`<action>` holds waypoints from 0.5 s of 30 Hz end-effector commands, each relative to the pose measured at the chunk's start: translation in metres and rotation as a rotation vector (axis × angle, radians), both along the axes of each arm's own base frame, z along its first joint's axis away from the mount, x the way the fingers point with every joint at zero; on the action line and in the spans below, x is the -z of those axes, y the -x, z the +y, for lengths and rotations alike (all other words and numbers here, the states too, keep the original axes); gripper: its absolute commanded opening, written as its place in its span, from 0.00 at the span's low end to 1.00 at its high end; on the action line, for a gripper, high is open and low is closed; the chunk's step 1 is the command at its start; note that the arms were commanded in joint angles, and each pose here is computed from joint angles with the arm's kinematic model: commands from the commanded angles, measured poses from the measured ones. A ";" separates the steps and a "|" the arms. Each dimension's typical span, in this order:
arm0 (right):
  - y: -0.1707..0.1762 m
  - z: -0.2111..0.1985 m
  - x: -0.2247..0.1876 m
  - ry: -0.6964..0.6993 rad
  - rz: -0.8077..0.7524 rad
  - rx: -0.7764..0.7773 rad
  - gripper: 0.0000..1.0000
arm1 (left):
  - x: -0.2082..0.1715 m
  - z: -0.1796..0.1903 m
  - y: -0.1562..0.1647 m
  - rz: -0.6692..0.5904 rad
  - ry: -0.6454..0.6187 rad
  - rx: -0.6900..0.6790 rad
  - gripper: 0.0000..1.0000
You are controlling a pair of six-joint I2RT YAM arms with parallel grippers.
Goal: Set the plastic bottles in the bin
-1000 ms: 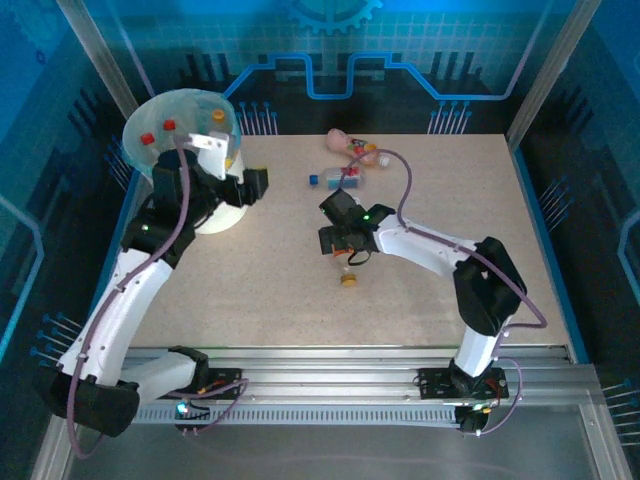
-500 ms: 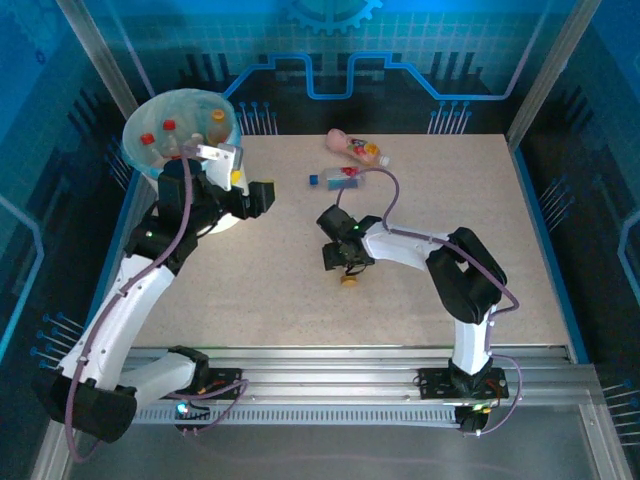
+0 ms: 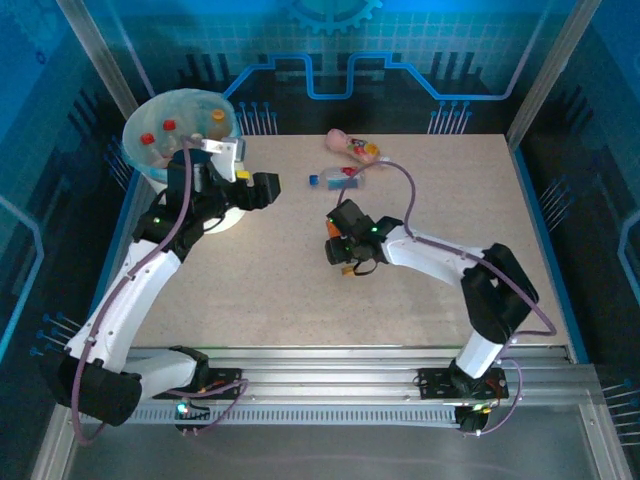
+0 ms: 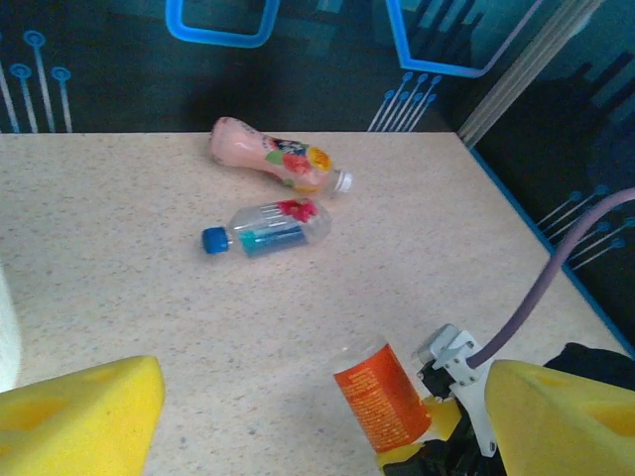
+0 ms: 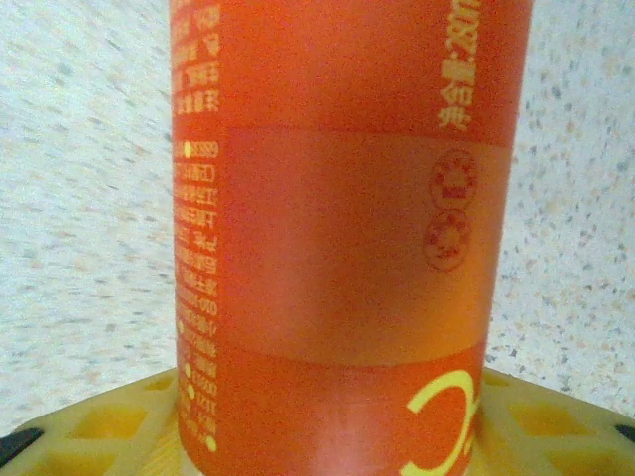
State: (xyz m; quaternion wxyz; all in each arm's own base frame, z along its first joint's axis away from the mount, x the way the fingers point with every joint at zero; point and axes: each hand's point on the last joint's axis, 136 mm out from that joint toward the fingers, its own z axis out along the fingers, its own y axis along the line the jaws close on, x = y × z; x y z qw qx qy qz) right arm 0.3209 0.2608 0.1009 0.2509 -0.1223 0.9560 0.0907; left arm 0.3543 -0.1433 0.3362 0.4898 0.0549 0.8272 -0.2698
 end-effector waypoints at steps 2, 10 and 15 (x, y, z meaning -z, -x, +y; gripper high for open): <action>0.006 0.024 -0.058 -0.181 -0.155 -0.142 0.56 | -0.032 -0.031 0.004 -0.039 0.136 0.137 0.85; 0.032 0.053 -0.148 -0.489 -0.407 -0.330 0.55 | -0.014 -0.083 0.025 0.010 0.153 0.391 0.85; 0.048 0.057 -0.179 -0.544 -0.513 -0.387 0.56 | 0.002 -0.097 0.030 0.095 0.174 0.453 0.85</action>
